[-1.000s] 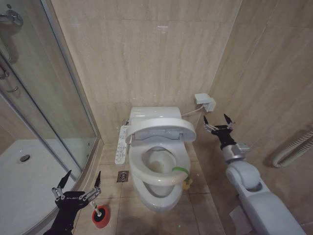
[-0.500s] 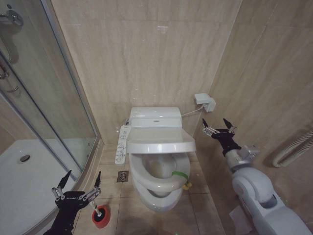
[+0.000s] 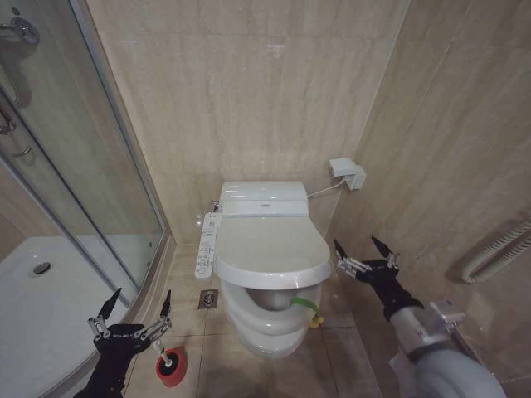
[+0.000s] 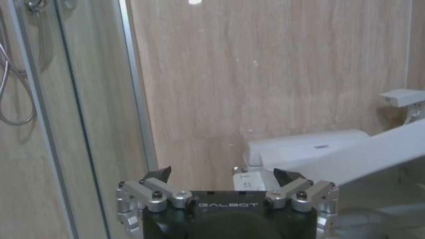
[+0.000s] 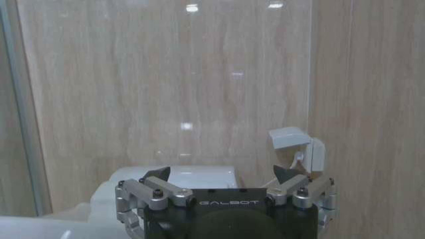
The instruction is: Open the toilet lid, clean the toilet bowl with a toilet brush, close the toilet lid, and flush.
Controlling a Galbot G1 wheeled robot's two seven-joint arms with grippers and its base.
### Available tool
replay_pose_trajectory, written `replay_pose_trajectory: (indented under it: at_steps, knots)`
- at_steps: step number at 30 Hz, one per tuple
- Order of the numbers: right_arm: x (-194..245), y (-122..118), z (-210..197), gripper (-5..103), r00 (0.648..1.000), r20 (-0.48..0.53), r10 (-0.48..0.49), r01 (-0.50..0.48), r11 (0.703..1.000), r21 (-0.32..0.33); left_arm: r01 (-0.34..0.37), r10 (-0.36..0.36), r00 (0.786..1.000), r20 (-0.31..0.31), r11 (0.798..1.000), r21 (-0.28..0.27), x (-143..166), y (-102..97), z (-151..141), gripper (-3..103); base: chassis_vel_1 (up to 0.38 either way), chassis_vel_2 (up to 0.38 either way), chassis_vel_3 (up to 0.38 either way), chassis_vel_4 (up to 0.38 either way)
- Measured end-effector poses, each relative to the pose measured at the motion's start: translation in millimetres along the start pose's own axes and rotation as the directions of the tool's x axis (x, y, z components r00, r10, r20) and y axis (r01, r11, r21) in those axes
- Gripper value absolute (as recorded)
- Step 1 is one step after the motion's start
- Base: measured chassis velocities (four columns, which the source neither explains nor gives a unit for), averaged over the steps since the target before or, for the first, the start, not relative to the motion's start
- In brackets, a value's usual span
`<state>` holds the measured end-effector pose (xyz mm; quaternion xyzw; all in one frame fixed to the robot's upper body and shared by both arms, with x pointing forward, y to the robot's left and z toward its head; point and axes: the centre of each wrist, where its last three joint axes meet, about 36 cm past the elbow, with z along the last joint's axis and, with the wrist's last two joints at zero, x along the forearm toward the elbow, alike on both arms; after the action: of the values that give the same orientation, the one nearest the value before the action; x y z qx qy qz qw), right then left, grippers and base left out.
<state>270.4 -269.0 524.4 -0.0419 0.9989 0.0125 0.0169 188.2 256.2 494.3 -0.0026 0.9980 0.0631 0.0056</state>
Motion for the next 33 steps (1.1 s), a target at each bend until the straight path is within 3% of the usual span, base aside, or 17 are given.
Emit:
replay_pose_trajectory:
  at_steps: [9,17,33]
  knots:
    - [22.7,3.4,10.6,100,0.999,0.009,0.034,-0.034,0.997,0.064,0.000,0.000,1.000,0.000,1.000,0.000,0.0,0.0,0.0,100,0.000,0.000,0.000,0.000]
    - [28.1,2.9,16.1,100,1.000,0.015,0.014,-0.015,0.997,0.078,0.000,0.000,1.000,0.000,1.000,0.000,0.0,0.0,0.0,100,0.000,0.000,0.000,0.000]
    - [31.3,7.0,12.4,100,1.000,0.017,0.016,-0.017,1.000,0.026,0.000,0.000,1.000,0.000,1.000,0.000,0.0,0.0,0.0,100,0.000,0.000,0.000,0.000]
